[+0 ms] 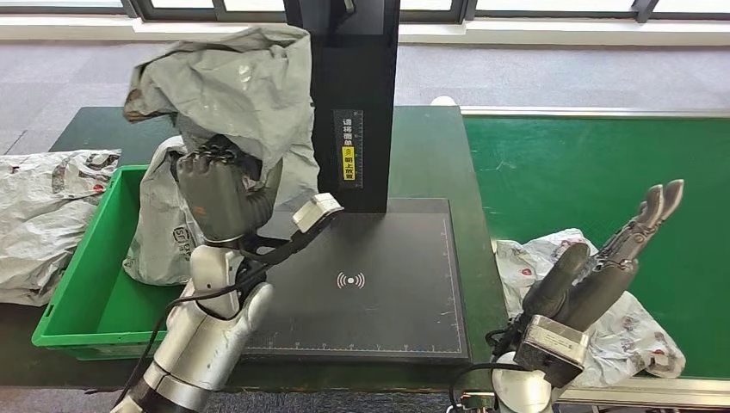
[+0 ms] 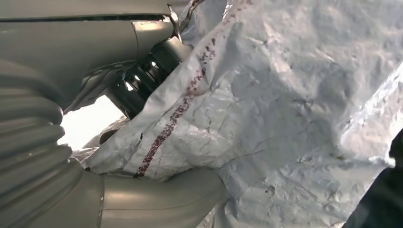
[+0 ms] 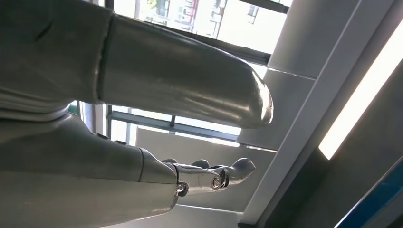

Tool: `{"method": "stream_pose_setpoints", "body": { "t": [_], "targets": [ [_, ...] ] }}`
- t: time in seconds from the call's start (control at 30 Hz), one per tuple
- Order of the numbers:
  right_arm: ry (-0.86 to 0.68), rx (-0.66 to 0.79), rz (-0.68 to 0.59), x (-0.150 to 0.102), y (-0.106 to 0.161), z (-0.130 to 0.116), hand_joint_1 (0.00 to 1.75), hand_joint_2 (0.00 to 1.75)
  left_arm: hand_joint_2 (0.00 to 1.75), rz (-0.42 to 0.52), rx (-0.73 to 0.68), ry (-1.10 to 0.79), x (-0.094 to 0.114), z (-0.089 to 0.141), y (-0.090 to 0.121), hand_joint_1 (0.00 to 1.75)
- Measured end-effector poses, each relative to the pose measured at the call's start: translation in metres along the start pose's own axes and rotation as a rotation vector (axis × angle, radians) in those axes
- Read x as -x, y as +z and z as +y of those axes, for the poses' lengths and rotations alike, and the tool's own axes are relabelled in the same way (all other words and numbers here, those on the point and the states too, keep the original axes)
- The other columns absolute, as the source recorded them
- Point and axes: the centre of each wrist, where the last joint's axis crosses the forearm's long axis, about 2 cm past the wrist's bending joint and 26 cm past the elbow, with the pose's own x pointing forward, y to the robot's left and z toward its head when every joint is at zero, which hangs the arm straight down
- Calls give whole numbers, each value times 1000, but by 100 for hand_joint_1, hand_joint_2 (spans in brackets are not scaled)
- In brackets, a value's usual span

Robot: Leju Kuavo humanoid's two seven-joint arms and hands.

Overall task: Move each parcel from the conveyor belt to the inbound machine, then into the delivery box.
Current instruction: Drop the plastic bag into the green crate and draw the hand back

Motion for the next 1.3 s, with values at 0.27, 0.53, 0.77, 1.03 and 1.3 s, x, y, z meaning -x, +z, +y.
{"method": "stream_pose_setpoints", "body": {
  "t": [0.27,0.53,0.77,1.03,1.3],
  "targets": [
    [-4,4,22,0,4,-2,0,0,175,86,-107,-41,32,25,-8,175],
    [-6,-3,48,0,12,-5,0,0,175,149,-106,-92,60,28,0,175],
    [-4,-4,51,0,13,-6,0,0,175,303,-11,-81,63,6,11,175],
    [5,-15,66,-3,21,-12,0,0,175,481,263,-107,79,-48,45,175],
    [-2,-11,83,-3,24,-13,0,0,175,609,340,-176,98,-57,63,175]
  ]
}}
